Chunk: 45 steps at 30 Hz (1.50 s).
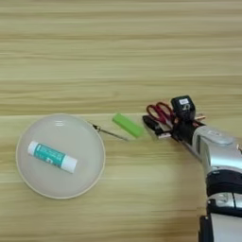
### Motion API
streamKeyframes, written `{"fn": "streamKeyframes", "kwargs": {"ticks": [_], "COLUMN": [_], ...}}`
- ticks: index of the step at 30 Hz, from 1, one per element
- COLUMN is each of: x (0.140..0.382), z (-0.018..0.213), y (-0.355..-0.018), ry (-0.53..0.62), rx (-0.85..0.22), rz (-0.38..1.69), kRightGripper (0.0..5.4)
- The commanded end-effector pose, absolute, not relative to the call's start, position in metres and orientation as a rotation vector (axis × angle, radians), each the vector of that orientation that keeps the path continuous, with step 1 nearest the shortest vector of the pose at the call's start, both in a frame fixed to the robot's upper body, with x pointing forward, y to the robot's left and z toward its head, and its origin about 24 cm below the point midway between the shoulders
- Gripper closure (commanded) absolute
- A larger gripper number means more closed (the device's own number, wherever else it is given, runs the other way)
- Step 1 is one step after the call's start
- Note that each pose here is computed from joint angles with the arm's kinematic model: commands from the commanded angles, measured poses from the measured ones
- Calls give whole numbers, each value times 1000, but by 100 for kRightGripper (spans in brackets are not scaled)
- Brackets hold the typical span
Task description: Move the objects on the table
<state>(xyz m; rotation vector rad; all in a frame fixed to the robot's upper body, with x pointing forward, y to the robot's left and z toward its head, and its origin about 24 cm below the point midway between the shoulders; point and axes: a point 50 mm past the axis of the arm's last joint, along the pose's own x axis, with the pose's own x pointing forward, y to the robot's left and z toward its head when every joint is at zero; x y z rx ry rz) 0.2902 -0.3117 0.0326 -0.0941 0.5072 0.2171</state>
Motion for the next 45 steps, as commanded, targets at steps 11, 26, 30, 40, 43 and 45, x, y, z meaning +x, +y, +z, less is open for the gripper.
{"fn": "streamKeyframes", "kwargs": {"ticks": [11,26,30,40,43,45], "x": [305,306,309,310,307,306], "z": [59,61,68,102,107,108], "y": [-319,-321,-320,-300,-293,-291], "ry": [431,424,387,208,187,184], "rx": [-140,-136,-135,-130,-133,-134], "rz": [198,193,199,290,313,322], "kRightGripper": [118,153,153,155,155,155]}}
